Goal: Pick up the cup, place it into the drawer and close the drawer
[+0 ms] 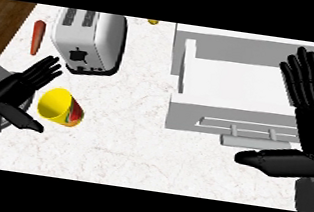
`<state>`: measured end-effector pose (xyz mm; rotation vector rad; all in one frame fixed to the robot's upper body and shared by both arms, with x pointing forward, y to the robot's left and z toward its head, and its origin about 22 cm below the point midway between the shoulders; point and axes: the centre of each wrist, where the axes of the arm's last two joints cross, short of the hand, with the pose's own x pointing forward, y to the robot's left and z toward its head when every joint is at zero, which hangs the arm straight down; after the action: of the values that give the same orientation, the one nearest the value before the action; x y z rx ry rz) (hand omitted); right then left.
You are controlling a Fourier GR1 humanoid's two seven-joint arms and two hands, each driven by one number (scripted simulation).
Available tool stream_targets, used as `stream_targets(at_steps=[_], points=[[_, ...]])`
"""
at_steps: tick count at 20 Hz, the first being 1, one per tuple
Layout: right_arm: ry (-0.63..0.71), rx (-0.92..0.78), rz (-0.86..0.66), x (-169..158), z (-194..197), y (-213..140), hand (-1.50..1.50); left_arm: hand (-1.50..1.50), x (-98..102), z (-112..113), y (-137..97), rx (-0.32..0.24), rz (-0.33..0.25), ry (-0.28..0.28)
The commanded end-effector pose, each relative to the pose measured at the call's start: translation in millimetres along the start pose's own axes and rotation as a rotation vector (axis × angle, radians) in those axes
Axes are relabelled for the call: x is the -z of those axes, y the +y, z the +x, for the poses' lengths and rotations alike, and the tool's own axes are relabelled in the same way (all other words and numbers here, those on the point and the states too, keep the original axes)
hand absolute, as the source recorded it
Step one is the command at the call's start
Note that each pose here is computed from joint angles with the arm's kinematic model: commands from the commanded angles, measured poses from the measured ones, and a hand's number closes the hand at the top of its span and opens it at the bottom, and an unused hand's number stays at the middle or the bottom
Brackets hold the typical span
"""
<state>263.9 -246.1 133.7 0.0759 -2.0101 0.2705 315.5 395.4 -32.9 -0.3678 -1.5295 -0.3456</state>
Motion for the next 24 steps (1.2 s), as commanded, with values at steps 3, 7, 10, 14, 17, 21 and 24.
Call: stream_targets(at_steps=[3, 7, 10, 14, 17, 21, 24], points=[[-0.013, 0.01, 0.009, 4.9, 2.2, 3.3, -1.5, -1.5, -17.9, -28.1, -1.8, -0.032, -0.035, -0.058], [-0.009, 0.02, 0.008, -0.1, 13.9, -7.3, -1.5, -1.5, -19.2, -24.0, 8.0, -0.022, -0.008, -0.034], [-0.018, 0.02, 0.006, 11.0, 10.6, -9.1, -1.5, -1.5, -12.9, -36.4, -5.9, -0.027, -0.02, -0.078], [-0.009, 0.012, 0.02, 10.0, 16.0, -6.7, -1.5, -1.5, -22.6, -49.9, -12.7, -0.037, -0.026, -0.092], [0.002, 0.013, 0.004, 17.3, 15.1, -3.8, -1.5, -1.5, -27.5, -64.2, -23.8, -0.051, -0.029, -0.083], [-0.004, 0.014, 0.033, 16.7, 12.8, -7.9, -1.5, -1.5, -14.0, -57.5, -22.8, -0.019, -0.03, -0.102], [-0.017, 0.008, 0.018, 15.1, 18.0, -8.4, -1.5, -1.5, -10.9, -64.9, -32.5, -0.028, -0.039, -0.121]])
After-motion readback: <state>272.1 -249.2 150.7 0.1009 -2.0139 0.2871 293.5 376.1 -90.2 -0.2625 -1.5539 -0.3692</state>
